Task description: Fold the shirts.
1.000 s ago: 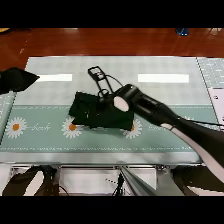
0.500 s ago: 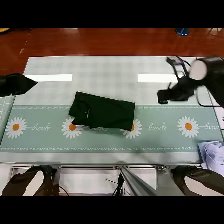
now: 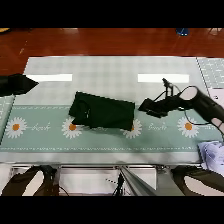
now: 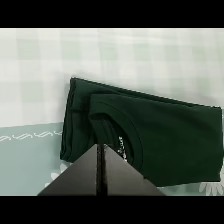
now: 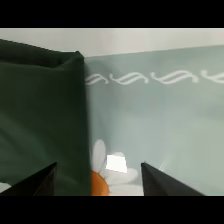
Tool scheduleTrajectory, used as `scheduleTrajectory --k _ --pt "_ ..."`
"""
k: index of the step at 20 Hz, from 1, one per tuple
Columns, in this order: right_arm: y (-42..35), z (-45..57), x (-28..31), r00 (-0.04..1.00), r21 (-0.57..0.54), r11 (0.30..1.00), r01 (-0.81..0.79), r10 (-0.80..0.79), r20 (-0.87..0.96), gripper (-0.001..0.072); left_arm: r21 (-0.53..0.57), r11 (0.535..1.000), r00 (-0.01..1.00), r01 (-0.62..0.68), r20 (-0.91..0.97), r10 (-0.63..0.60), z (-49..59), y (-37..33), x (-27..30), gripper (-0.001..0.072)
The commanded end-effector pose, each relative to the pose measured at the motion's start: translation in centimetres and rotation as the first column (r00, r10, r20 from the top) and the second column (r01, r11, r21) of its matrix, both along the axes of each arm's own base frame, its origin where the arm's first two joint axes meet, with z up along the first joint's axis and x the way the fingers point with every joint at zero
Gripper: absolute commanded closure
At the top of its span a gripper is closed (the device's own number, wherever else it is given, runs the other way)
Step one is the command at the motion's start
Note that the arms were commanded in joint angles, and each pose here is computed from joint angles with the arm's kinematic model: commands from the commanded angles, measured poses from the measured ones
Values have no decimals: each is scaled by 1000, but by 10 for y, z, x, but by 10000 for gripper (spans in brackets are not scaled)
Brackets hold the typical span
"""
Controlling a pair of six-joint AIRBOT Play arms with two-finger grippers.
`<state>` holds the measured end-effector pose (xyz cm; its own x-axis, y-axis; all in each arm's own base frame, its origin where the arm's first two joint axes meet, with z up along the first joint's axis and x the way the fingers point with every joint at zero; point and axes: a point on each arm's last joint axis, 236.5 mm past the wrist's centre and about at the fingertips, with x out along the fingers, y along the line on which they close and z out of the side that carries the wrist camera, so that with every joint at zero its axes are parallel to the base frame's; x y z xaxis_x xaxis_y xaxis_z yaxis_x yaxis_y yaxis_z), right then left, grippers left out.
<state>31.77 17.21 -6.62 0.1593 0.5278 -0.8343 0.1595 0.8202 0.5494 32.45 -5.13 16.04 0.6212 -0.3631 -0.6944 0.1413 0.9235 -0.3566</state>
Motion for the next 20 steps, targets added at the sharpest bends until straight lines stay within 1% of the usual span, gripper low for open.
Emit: scheduleTrajectory --k 1,5,6,7,8,9,12,14,18,20 --pt "39 -25 -2 1000 51 999 9 -9 -17 113 -1 1000 1000 -1 -5 1 -2 1 1 684" --pt "71 -32 2 999 58 998 -5 2 48 140 -1 1000 1000 -1 -5 1 -2 0 1 684" --pt "74 -31 3 998 55 998 -5 2 62 203 -1 1000 1000 -1 -6 1 -2 0 1 683" --pt "73 -31 3 998 54 998 -8 5 64 431 -1 1000 1000 -1 -6 1 -2 0 1 683" --pt "72 -31 3 998 57 998 -7 4 56 632 -1 1000 1000 -1 -6 1 -2 1 1 683" --pt "70 -28 2 998 62 998 -21 18 53 684 -1 1000 1000 -1 -6 1 -2 1 1 684" --pt "52 7 -2 986 66 989 -135 128 109 683 -1 1000 1000 -1 -9 1 -3 1 2 684" --pt "14 47 1 976 13 988 -152 148 159 683 -3 1000 1000 -1 -18 1 -6 1 3 683" --pt "-92 142 -2 960 -100 995 21 8 280 683 -10 1000 998 -1 -59 0 -19 2 9 684" --pt "-149 174 -21 950 -181 972 148 -88 301 683 -13 1000 997 3 -82 -4 -27 3 13 683"
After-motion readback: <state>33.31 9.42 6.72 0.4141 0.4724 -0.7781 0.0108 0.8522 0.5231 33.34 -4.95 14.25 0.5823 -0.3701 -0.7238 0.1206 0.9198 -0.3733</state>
